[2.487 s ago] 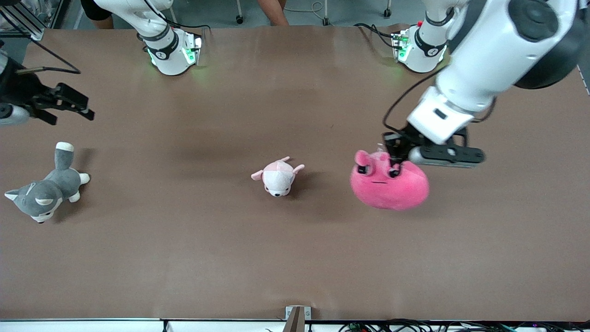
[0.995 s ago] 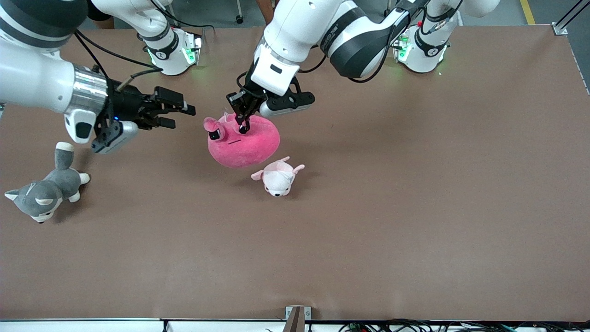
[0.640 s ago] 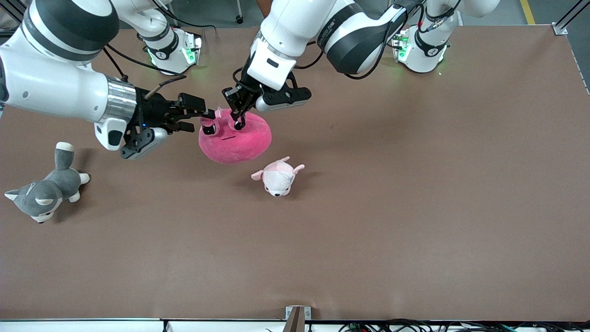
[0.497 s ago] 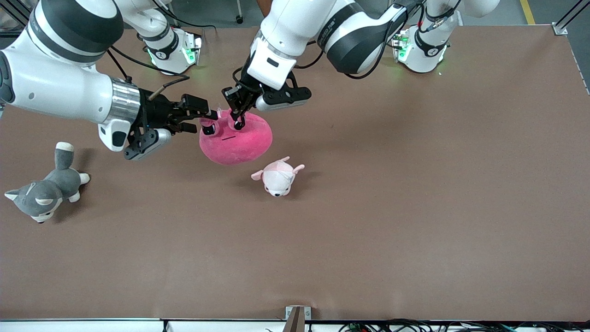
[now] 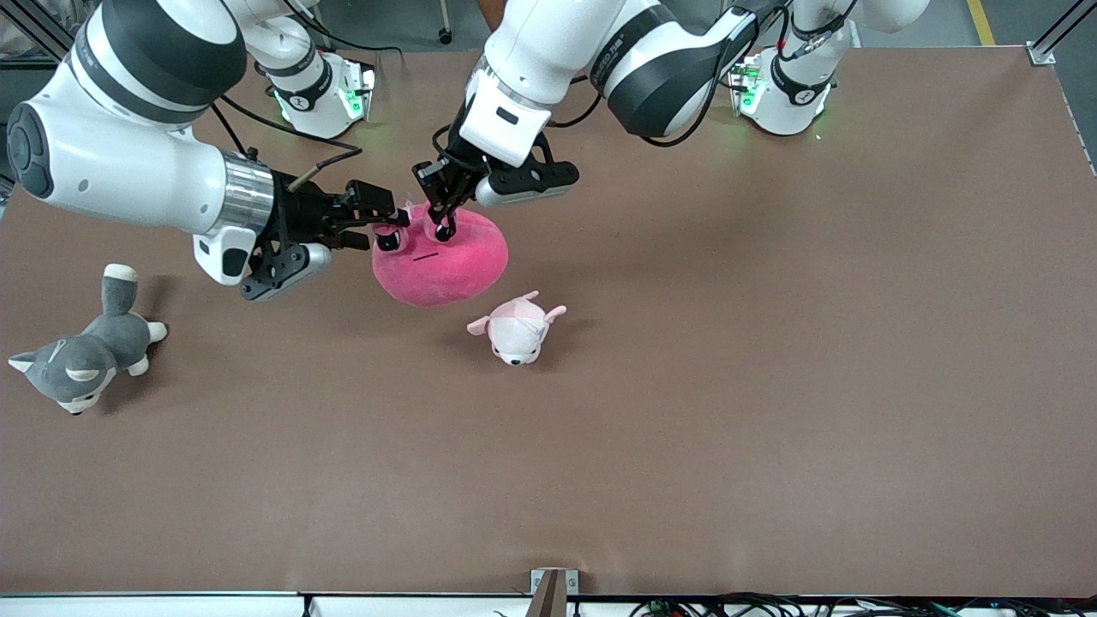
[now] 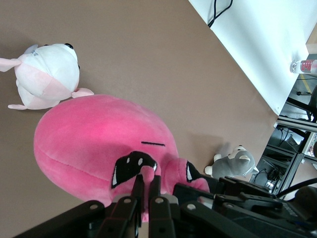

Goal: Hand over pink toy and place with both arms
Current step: 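Grasp the pink toy with the right gripper beside the left gripper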

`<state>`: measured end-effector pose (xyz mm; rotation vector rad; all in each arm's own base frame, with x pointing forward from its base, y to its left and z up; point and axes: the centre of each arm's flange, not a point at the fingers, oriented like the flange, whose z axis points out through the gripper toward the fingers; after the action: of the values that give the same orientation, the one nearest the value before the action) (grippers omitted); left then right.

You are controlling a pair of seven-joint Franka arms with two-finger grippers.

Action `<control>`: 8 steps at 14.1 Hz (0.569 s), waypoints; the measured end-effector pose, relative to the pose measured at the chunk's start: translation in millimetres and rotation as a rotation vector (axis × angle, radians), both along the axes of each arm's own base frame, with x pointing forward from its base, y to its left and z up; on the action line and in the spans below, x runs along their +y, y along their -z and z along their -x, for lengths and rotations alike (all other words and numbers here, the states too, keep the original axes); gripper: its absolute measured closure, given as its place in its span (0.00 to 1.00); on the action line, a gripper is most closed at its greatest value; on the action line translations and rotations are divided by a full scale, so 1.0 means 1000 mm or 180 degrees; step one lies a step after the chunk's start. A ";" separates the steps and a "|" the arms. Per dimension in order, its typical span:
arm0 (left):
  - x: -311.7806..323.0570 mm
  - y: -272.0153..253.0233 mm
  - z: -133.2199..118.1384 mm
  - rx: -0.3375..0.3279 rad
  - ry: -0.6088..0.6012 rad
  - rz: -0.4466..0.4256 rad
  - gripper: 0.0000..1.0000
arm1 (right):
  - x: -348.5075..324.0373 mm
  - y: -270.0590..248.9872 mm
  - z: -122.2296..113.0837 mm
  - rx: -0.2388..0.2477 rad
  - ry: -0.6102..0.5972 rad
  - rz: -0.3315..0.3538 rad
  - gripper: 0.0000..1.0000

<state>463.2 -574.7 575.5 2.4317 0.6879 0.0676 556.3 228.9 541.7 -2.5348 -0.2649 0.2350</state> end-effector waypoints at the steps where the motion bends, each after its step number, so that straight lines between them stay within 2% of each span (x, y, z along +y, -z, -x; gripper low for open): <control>1: 0.000 0.000 0.000 0.0000 0.0000 0.0000 0.93 | 0.001 0.000 0.001 -0.0003 -0.0007 0.0000 0.19; 2: 0.000 0.000 0.000 0.0000 0.0000 0.0000 0.93 | 0.002 0.000 0.001 -0.0003 -0.0010 0.0001 0.19; 3: 0.000 0.000 0.000 0.0000 0.0000 0.0000 0.93 | 0.002 0.000 0.001 0.0001 -0.0011 0.0003 0.25; 5: 0.000 0.000 0.000 0.0000 0.0000 -0.0001 0.93 | 0.001 0.000 0.001 0.0007 -0.0007 0.0006 0.50; 8: 0.000 0.000 0.000 0.0001 0.0000 -0.0002 0.93 | 0.001 0.000 0.001 0.0029 0.0028 0.0015 0.80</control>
<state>463.2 -574.7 575.2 2.4323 0.6882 0.0675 555.6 230.1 541.4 -2.5384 -0.2498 0.2441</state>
